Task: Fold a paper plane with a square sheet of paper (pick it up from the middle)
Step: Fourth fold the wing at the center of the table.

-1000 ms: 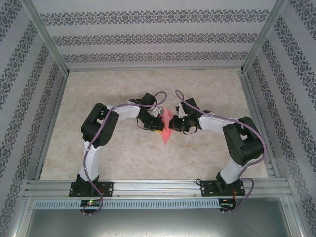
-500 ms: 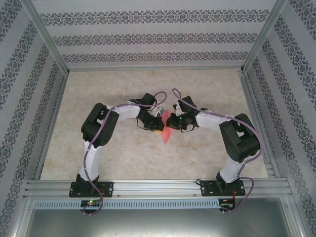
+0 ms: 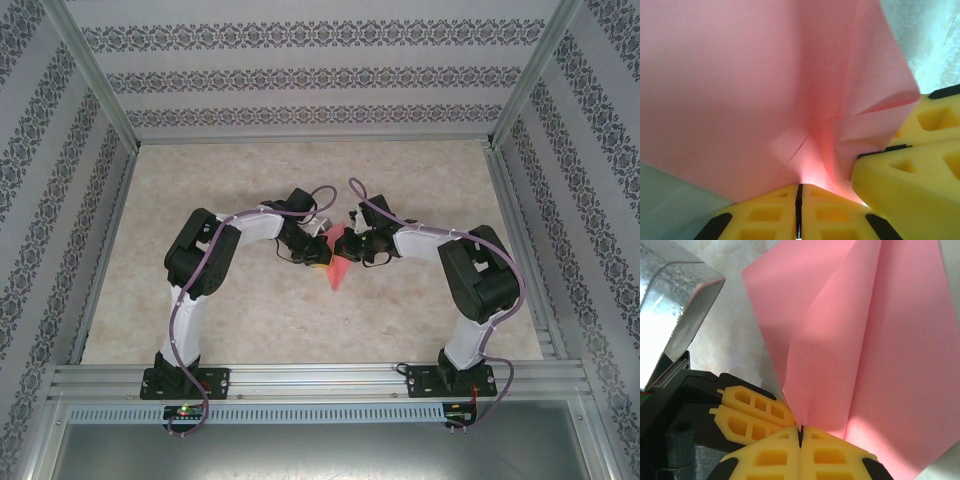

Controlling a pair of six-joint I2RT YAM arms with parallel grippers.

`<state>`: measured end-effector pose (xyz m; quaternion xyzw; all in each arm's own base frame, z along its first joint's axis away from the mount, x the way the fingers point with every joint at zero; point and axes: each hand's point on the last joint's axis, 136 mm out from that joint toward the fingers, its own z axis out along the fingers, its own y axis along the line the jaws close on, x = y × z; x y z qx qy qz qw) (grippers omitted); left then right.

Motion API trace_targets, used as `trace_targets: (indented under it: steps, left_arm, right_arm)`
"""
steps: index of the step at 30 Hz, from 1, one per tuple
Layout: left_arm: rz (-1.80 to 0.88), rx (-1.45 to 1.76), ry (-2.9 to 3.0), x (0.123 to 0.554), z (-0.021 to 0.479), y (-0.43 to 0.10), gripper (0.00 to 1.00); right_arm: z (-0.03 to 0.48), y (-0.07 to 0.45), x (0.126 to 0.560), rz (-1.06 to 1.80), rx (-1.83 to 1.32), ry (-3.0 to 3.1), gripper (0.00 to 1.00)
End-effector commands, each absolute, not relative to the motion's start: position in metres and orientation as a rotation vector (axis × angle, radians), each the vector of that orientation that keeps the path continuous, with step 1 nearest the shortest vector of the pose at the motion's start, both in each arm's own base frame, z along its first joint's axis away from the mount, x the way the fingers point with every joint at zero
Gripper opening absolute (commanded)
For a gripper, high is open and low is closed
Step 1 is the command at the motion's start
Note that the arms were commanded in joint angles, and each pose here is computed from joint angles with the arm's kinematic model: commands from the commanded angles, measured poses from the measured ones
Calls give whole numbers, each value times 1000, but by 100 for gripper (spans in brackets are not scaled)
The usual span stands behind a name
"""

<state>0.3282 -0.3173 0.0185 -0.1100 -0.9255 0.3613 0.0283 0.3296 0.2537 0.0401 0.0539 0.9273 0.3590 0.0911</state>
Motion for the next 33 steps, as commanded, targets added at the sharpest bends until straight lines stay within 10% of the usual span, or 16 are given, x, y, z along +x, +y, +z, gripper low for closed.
trace_targets:
  steps: [1, 33]
  left_arm:
    - [1026, -300, -2874, 323, -1, -306, 12]
    - [1295, -263, -2847, 344, 49, -327, 10]
  right_arm:
    - [31, 267, 329, 1147, 163, 2747, 2]
    - [21, 250, 326, 1155, 227, 2749, 1]
